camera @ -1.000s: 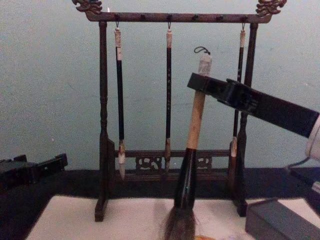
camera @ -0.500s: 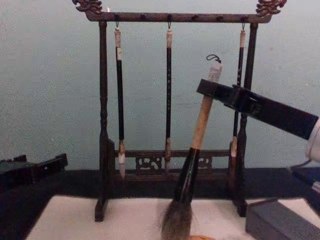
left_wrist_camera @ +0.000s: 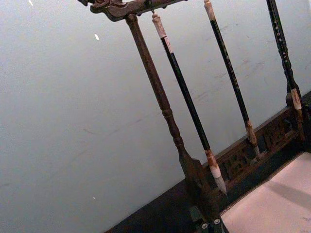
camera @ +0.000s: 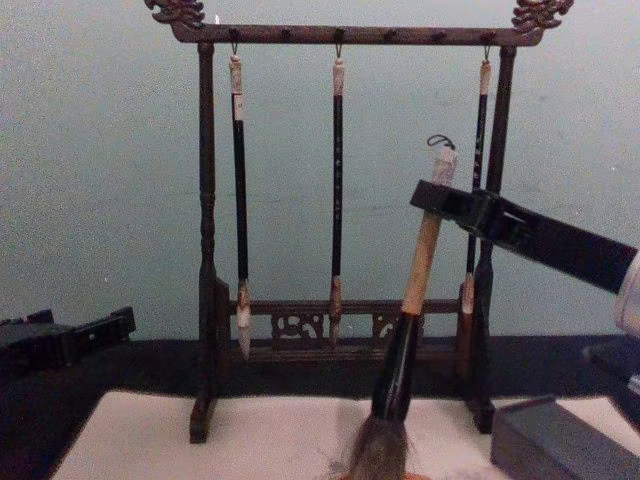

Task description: Pick up the brush from the inkstone, write on the paper, then place the brush back to its original position.

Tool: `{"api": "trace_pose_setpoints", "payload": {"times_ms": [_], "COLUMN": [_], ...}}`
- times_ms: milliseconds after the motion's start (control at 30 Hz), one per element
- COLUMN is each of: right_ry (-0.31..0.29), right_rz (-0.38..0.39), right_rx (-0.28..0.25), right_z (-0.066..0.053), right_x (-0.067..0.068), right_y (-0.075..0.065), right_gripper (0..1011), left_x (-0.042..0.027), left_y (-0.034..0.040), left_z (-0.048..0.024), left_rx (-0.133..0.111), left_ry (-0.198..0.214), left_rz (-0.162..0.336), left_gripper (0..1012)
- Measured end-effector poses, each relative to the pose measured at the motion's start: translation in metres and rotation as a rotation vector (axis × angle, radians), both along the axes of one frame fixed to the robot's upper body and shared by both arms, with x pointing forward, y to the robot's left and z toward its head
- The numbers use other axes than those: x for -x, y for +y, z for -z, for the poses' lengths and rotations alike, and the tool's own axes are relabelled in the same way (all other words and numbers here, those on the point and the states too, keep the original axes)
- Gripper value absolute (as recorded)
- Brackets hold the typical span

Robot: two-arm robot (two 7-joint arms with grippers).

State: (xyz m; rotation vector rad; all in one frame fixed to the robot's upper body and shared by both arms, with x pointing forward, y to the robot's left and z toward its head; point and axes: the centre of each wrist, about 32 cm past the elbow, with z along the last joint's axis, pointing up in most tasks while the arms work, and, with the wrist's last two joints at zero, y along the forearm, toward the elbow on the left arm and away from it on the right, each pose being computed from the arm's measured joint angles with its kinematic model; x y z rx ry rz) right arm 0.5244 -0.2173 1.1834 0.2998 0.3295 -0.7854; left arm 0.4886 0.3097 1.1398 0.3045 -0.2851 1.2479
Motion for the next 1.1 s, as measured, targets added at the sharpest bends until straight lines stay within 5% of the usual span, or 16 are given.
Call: {"api": "trace_pose_setpoints", "payload": {"times_ms": [1100], "right_ry": [0.074], "right_rz": [0.072], "right_rx": [-0.032], "right_z": [0.022], "right_x": [0.002], "right_y": [-0.015], "right_gripper": [195], "left_x": [0.0], "left_y": [0.0], "left_z": [0.0], "left_rx": [0.0], "left_ry": [0.0], "left_rz": [0.0], "left_gripper": [1002]}}
